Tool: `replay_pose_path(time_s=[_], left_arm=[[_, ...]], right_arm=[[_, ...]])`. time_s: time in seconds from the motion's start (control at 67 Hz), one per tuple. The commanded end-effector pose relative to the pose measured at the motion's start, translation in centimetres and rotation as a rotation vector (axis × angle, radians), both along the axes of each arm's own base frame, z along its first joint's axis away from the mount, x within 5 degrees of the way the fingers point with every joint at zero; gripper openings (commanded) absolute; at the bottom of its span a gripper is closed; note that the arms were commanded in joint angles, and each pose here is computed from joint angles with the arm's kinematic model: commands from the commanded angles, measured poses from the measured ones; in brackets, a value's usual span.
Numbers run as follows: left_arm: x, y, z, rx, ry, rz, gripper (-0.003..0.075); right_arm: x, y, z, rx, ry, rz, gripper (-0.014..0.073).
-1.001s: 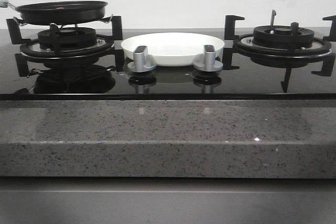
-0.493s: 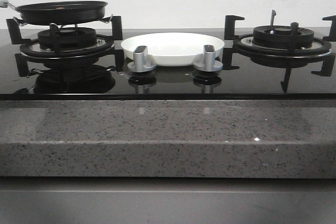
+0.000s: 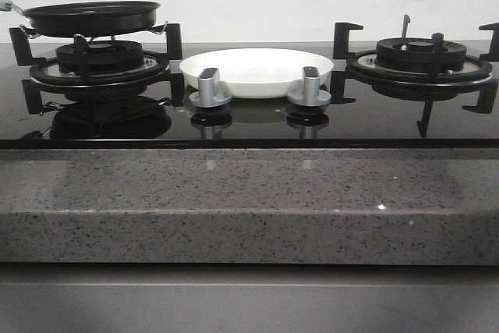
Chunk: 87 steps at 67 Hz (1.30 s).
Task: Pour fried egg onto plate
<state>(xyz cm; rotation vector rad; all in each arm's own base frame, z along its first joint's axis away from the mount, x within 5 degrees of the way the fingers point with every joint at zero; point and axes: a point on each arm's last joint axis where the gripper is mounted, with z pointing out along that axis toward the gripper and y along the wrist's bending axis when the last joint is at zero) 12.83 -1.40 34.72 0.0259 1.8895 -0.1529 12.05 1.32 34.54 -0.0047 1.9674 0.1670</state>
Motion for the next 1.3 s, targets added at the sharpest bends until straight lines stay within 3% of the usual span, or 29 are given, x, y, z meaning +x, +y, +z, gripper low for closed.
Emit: replay_pose_path(time_s=[0.0,0.269,0.941,1.12,1.284], left_arm=[[0.2,0.1,1.6,-0.02,-0.106,0.012,0.046],[0.2,0.1,1.6,-0.02,-0.106,0.012,0.046],[0.2,0.1,1.6,-0.02,-0.106,0.012,0.046],[0.2,0.1,1.6,-0.02,-0.106,0.012,0.046],[0.2,0.1,1.6,-0.02,-0.106,0.012,0.046]], right_arm=[[1.1,0.8,2.5,0.01,-0.079,0.066,0.0498],[7.3,5.4,3.5,-0.005,0.063,0.273,0.0498],[23.5,9.9,0.9,-0.075,0.408,0.311,0.0498],[27.0,9.2,-0.5,-0.037,0.535,0.304,0.0498],[29.3,9.6,-1.1,-0.008,0.55,0.351,0.0498]])
